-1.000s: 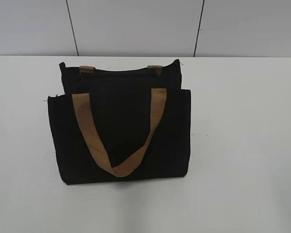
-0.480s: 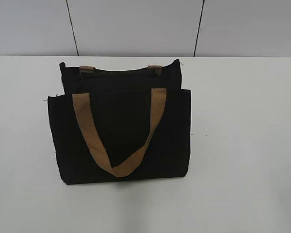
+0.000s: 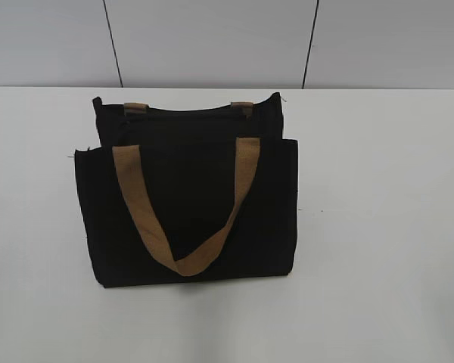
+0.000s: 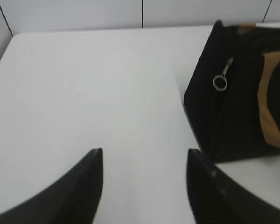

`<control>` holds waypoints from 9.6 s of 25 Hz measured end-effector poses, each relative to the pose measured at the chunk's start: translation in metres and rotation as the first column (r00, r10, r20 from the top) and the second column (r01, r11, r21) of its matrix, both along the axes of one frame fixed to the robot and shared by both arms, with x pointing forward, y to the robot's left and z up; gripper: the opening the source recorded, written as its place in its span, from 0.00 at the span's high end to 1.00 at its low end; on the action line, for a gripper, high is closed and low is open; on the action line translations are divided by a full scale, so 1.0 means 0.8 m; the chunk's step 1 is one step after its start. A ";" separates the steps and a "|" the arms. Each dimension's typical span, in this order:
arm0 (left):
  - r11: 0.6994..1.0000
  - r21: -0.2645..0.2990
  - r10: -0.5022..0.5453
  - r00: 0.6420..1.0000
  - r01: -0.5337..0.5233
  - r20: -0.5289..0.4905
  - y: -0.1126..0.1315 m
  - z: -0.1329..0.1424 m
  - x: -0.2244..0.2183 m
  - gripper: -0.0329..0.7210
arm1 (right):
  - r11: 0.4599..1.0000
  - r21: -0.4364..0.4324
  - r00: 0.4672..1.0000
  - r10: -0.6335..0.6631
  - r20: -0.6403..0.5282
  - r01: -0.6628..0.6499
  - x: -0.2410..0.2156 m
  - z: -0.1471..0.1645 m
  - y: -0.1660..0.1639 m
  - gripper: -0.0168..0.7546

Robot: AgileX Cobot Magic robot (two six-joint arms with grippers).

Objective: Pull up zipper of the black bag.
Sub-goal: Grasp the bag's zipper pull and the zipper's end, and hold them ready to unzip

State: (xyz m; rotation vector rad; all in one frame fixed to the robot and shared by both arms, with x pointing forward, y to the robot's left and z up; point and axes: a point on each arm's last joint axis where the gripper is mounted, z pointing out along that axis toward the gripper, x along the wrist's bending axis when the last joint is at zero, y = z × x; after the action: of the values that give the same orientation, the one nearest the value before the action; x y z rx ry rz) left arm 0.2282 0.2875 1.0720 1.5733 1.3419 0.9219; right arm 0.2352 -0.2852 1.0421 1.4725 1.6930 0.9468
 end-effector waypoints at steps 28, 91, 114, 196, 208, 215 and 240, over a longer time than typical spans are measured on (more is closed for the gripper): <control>0.999 -0.009 -0.046 0.985 0.048 0.169 -0.023 -0.101 0.251 0.47 | 1.000 0.006 1.000 0.004 0.000 -0.004 0.000 0.000 0.001 0.22; 0.830 0.188 -0.536 0.845 0.525 0.006 -0.054 -0.105 0.330 0.93 | 0.999 0.029 1.000 0.018 0.002 -0.018 0.000 0.001 0.003 0.22; 0.851 0.080 -0.519 0.854 0.520 -0.025 -0.056 -0.055 0.318 0.93 | 0.992 0.092 0.996 0.081 0.048 -0.085 0.010 0.028 0.013 0.22; 0.823 -0.131 -0.548 0.833 0.553 0.078 -0.069 -0.038 0.341 0.93 | 0.748 0.202 0.744 0.659 -0.109 -0.632 0.326 -0.012 0.399 0.68; 0.821 -0.131 -0.550 0.831 0.556 0.080 -0.069 -0.038 0.341 0.93 | 0.745 0.147 0.736 0.666 -0.118 -0.651 0.333 -0.008 0.388 0.58; 0.821 -0.131 -0.550 0.831 0.556 0.080 -0.069 -0.038 0.341 0.93 | 0.743 0.141 0.731 0.669 -0.134 -0.655 0.336 -0.021 0.392 0.59; 0.802 -0.169 -0.561 0.819 0.573 0.119 -0.072 -0.033 0.339 0.93 | 0.799 0.323 0.809 0.570 -0.142 -0.507 0.357 -0.034 0.390 0.67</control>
State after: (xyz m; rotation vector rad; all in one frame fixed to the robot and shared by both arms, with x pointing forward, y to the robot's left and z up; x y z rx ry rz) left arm 0.4996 0.2295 1.0455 1.6357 0.8006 0.4401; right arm 0.5205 0.0265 1.0147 1.3161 2.3107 1.4004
